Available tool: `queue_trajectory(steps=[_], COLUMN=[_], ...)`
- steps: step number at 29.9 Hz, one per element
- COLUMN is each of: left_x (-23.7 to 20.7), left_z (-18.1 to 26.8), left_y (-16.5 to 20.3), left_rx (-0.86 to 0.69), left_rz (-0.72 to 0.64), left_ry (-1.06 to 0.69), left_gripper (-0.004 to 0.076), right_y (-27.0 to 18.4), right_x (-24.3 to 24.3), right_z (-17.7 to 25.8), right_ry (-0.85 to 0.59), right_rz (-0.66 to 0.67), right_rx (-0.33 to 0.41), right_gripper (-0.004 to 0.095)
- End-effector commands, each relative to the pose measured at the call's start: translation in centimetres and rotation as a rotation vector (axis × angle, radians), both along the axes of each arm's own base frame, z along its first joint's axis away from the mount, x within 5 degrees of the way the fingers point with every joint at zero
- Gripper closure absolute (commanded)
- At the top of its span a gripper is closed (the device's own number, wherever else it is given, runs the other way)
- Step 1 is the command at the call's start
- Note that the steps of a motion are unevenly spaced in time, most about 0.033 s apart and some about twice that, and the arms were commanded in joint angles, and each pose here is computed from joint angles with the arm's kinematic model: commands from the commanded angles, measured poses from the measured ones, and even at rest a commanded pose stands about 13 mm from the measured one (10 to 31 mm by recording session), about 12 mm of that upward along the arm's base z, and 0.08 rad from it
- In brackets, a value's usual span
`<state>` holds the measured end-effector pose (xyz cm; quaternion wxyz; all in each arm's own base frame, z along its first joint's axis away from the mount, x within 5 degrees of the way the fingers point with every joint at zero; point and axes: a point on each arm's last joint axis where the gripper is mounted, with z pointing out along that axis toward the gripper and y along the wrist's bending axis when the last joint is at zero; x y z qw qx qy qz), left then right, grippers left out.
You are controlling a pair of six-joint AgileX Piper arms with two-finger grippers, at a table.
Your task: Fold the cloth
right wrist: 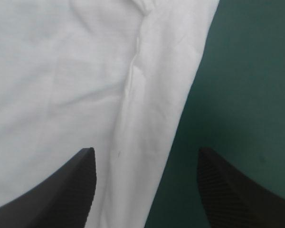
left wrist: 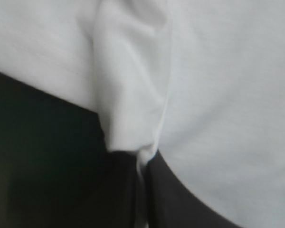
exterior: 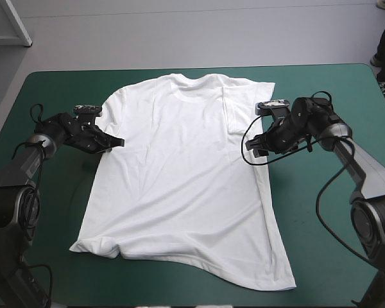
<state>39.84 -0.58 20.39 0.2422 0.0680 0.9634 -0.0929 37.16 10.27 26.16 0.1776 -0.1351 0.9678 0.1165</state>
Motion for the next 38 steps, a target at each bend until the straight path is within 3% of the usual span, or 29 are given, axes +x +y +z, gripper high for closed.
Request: queue_trajectory(steps=[1,10,12,17,19,28,38], left_x=[-0.1,-0.1,-0.1,-0.1,-0.1,-0.4,-1.5], left_z=[1.5,1.5,1.5,1.5,1.5,5.1,18.3], left_y=[-0.3,-0.3,-0.3,-0.3,-0.3,-0.3,-0.8], left_rx=[-0.014,-0.018,-0.018,-0.015,-0.011,-0.001,0.001], left_rz=[-0.002,0.000,-0.001,-0.007,-0.017,-0.031,-0.106], left_ry=[-0.032,-0.032,-0.030,-0.026,-0.032,-0.125,-0.379], left_gripper=[0.0705,0.0705,0.0705,0.0705,0.0705,0.0705,0.0705], right_y=[0.2,1.8,2.5,3.6,3.7,3.5,1.7], right_x=[1.3,2.7,2.7,3.2,3.3,3.0,0.5], right_z=[1.3,-1.6,-2.3,-2.3,-2.3,1.9,13.0], right_ry=[-0.067,-0.021,-0.013,-0.075,-0.086,-0.178,-0.453], right_rz=[0.001,0.041,0.055,0.050,0.043,0.055,0.061], right_rx=[0.005,-0.023,-0.023,0.011,0.023,0.033,-0.037], right_gripper=[0.0328,0.0373,0.0463,0.0830,0.0930,0.0925,0.0925])
